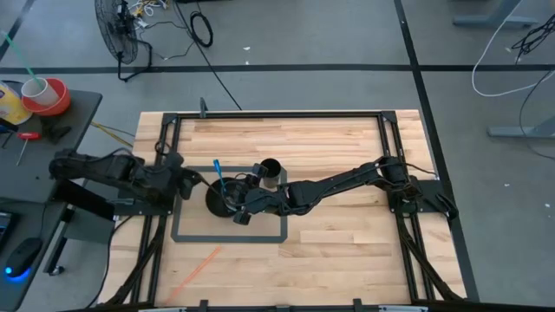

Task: Pick & Place Utensil
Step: Put the orange straw into the black cup

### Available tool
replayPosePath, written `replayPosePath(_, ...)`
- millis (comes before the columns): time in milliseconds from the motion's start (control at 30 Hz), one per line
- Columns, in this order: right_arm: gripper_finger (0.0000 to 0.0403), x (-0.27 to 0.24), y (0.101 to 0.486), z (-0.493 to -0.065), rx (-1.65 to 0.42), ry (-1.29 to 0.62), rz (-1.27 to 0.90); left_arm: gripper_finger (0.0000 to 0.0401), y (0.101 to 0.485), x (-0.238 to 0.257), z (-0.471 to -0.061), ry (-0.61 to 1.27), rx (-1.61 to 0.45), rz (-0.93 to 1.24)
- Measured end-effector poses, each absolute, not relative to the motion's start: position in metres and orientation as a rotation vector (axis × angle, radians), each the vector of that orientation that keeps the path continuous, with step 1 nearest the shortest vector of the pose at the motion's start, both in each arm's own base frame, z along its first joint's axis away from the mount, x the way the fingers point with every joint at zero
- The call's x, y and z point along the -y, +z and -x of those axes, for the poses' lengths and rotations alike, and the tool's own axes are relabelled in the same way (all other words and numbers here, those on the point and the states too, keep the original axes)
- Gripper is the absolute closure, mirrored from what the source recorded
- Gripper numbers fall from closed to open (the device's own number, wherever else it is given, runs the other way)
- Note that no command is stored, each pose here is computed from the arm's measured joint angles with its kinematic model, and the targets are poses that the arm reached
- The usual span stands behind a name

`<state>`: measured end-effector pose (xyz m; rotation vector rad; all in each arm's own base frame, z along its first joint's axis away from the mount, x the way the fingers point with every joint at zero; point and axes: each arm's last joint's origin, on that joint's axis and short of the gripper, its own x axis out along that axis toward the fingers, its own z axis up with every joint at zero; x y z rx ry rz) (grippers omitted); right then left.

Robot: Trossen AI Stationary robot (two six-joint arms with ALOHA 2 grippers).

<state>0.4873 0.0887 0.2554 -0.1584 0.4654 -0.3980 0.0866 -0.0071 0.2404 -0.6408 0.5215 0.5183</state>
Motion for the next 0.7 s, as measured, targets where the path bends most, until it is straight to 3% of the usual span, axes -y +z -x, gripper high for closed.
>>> replayPosePath(200,0.0207,-0.088,0.253,-0.486,-0.492,-0.398,0.174,0.0197,0.251,0.028,-0.114,0.192,-0.559,0.703)
replayPosePath(333,0.0207,-0.088,0.25,-0.484,-0.526,-0.398,0.195,0.0201,0.244,0.052,-0.129,0.072,-0.669,0.722)
replayPosePath(700,0.0207,-0.08,0.254,-0.474,-0.601,-0.551,0.312,0.0231,0.208,0.135,-0.14,0.118,-1.06,0.829)
